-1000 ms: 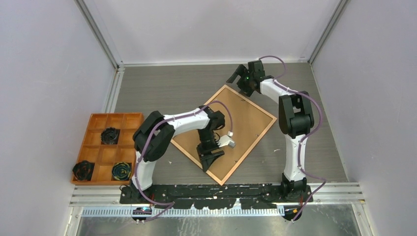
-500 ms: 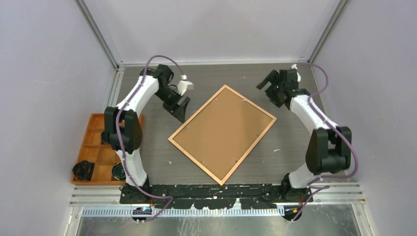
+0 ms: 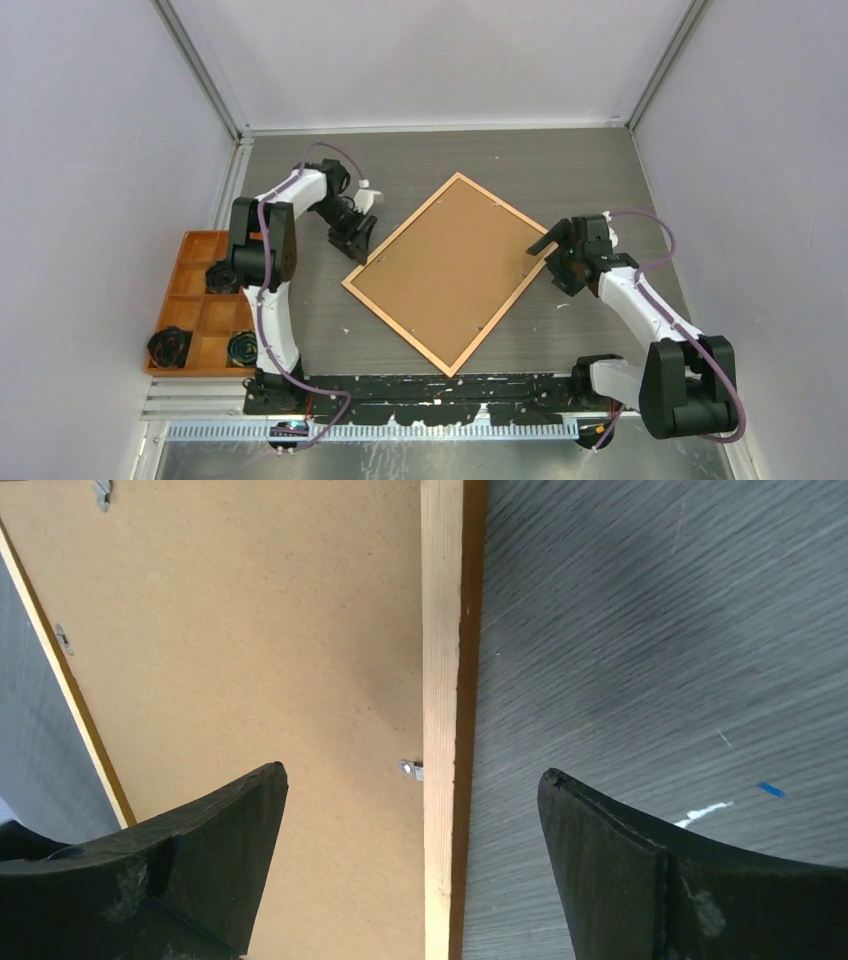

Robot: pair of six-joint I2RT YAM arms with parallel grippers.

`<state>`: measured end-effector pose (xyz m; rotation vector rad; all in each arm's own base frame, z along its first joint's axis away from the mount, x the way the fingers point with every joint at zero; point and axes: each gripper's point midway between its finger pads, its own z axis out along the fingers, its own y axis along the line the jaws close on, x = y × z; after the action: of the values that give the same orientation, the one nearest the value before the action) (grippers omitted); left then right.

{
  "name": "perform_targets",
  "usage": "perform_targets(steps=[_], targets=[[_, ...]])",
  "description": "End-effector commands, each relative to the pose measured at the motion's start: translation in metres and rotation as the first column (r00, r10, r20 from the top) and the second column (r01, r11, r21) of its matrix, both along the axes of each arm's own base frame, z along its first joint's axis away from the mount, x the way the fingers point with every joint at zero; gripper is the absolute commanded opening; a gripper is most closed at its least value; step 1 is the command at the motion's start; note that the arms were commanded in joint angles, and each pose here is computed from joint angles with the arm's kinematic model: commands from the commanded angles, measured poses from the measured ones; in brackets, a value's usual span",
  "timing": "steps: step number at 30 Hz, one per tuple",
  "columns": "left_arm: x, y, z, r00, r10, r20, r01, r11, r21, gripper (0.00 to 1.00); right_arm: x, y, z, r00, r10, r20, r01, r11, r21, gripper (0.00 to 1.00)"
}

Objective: Put the photo into the frame
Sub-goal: Adjust the photo frame at the center of the board, then install the photo frame at the center of the board.

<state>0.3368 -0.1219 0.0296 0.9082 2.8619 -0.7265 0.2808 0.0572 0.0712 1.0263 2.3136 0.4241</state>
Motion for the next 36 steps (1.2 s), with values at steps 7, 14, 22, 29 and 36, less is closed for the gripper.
perform_targets(steps=[7, 14, 22, 29, 36], targets=[[-0.091, -0.028, 0.004, 0.971, -0.217, -0.103, 0.201, 0.970, -0.139, 0.49, 0.063, 0.019, -0.009, 0.997, -0.004, 0.082, -0.008, 0.989, 0.146, 1.00], [-0.146, -0.035, 0.019, 0.917, -0.350, -0.191, 0.292, 0.916, -0.276, 0.49, 0.095, 0.017, -0.008, 0.995, 0.003, 0.096, -0.021, 0.983, 0.183, 1.00], [-0.154, -0.045, 0.056, 0.889, -0.416, -0.193, 0.311, 0.855, -0.414, 0.52, 0.136, -0.022, 0.050, 0.985, -0.041, 0.167, 0.039, 0.999, 0.016, 1.00], [-0.089, -0.037, 0.050, 0.957, -0.255, -0.140, 0.189, 0.912, -0.365, 0.46, 0.159, 0.075, 0.089, 0.953, 0.176, 0.249, -0.190, 0.981, 0.035, 0.88], [-0.088, -0.039, 0.028, 0.950, -0.225, -0.218, 0.128, 0.914, -0.386, 0.43, 0.098, 0.222, 0.073, 0.860, 0.418, 0.291, -0.490, 0.835, 0.249, 0.81]])
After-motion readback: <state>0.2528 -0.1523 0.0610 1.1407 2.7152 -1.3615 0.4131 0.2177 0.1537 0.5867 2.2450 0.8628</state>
